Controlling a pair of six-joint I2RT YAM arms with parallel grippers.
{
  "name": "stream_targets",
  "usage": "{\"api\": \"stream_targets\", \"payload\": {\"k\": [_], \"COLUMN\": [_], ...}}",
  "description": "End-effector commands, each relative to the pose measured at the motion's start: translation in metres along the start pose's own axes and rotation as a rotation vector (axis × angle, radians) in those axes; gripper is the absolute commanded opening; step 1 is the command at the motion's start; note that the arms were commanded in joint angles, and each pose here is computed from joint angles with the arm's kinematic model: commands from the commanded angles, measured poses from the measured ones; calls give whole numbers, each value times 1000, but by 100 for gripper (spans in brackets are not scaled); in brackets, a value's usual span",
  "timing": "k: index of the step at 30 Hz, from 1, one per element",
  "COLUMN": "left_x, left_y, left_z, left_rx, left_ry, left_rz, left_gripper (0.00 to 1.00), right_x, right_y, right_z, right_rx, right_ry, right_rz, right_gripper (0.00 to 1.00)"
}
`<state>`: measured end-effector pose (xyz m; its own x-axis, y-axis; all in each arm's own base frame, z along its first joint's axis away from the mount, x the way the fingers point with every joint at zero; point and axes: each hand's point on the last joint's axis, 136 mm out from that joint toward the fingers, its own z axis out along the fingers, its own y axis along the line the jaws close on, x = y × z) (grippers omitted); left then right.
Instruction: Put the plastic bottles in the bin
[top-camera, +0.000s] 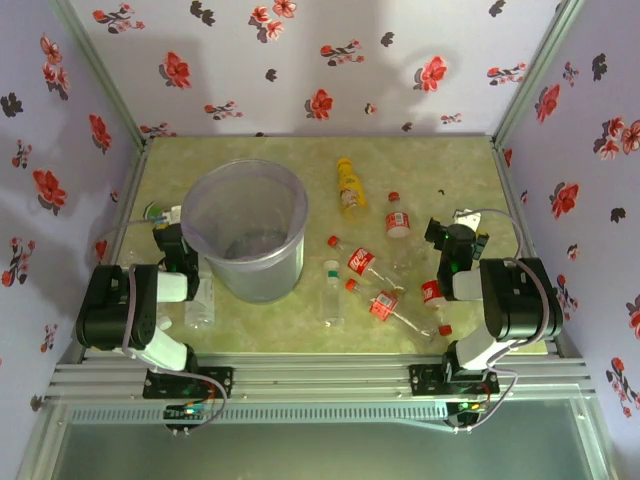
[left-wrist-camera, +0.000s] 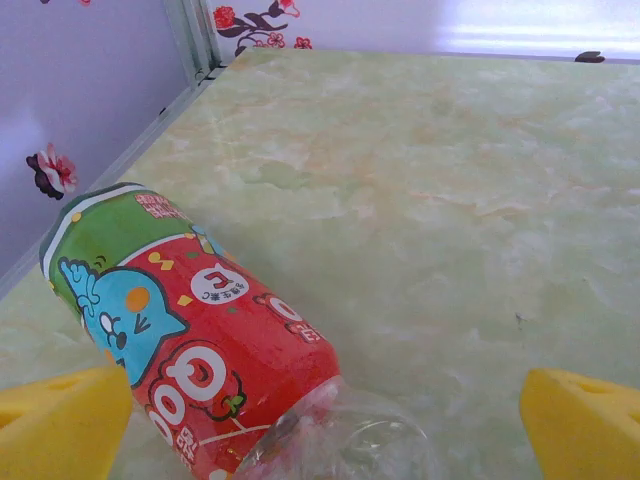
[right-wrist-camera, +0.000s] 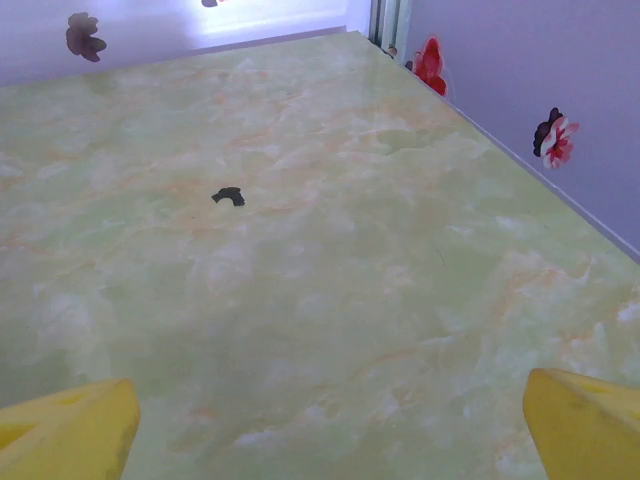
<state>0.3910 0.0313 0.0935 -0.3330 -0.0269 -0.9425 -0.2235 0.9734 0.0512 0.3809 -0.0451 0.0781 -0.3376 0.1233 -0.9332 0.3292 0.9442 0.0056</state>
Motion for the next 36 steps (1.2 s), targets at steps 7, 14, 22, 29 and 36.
{"api": "stream_targets", "payload": {"k": [7, 14, 22, 29, 36], "left_x": [-5, -4, -4, -4, -26], "left_y": [1, 2, 1, 2, 17], "left_z": [1, 2, 2, 2, -8], "left_rx": [-1, -2, -1, 10, -60], "left_ry": [-16, -11, -12, -9, -6], "left_rz": [18, 17, 15, 9, -26], "left_gripper": [100, 100, 100, 100, 100], "right_x": [-13, -13, -12, -13, -29], "right_y": [3, 3, 3, 3, 11], "right_z": [0, 1, 2, 2, 0], "right_rx": [-6, -6, -5, -5, -39], "right_ry": [-35, -29, -27, -29, 5], "right_rz": [17, 15, 17, 17, -5], "right_gripper": [99, 99, 99, 99, 99]}}
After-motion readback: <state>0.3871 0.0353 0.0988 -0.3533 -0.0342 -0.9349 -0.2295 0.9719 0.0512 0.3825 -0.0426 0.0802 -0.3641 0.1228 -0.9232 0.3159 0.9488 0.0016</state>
